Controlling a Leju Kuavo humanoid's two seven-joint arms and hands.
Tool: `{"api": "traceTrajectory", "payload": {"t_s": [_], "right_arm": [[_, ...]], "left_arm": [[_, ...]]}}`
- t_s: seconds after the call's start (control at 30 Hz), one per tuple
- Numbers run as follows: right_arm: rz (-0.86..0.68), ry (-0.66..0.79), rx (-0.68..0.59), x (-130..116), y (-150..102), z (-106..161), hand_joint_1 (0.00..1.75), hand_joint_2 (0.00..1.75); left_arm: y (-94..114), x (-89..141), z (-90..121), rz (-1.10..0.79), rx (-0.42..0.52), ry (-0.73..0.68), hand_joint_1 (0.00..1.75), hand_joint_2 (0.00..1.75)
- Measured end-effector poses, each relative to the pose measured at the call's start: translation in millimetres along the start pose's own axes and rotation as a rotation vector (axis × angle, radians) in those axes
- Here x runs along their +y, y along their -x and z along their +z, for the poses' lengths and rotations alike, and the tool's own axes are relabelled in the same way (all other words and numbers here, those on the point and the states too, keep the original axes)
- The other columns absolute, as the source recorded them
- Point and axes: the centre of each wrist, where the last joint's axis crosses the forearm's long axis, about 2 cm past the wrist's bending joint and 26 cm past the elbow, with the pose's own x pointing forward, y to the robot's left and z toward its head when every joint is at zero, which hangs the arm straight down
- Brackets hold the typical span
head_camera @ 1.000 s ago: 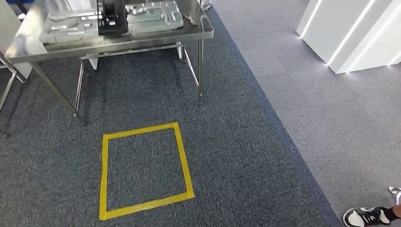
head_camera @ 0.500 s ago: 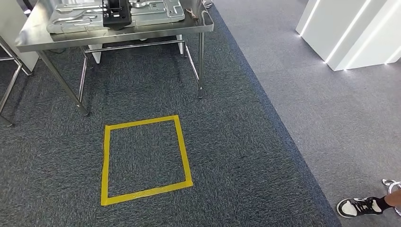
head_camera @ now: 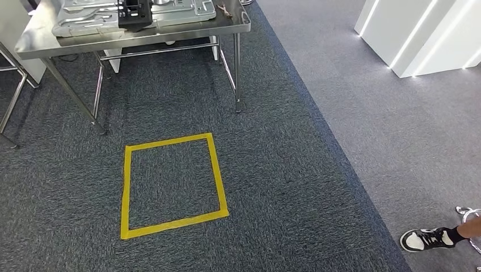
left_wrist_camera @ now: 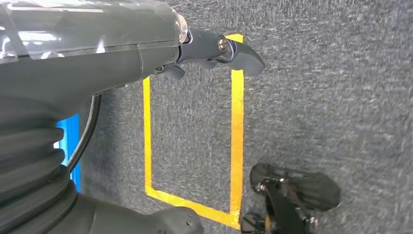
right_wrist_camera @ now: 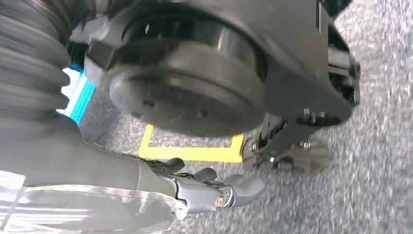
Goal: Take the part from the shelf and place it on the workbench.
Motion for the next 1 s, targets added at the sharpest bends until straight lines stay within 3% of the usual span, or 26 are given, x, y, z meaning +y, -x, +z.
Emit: {"api": "traceTrajectory", "payload": {"t_s": [0.27,0.3,0.4,0.43,0.73,1.0], "right_arm": [[-0.009,0.081,-0.015,-26.3,-0.8,0.3,0.0,1.75],[-0.008,0.089,-0.021,-28.9,-2.5,0.4,0.0,1.75],[-0.005,0.112,-0.037,-37.0,-6.1,0.7,0.0,0.44],[-0.005,0.123,-0.041,-40.8,-6.4,1.0,0.0,0.0],[0.006,0.208,-0.061,-75.6,-0.7,5.6,0.0,0.0],[0.014,0.224,-0.073,-87.5,5.8,8.3,0.0,0.0]], "left_arm": [[23.5,-1.1,5.1,0.001,0.061,0.009,0.0,1.75],[26.6,-0.6,5.9,0.0,0.068,0.009,0.0,1.31],[33.2,0.2,7.5,0.0,0.086,0.012,0.0,0.0],[35.5,-0.2,8.1,0.001,0.092,0.014,0.0,0.0],[35.1,-1.4,8.2,-0.001,0.094,0.027,0.0,0.0],[28.5,-2.6,6.9,-0.003,0.075,0.035,0.0,0.0]]}}
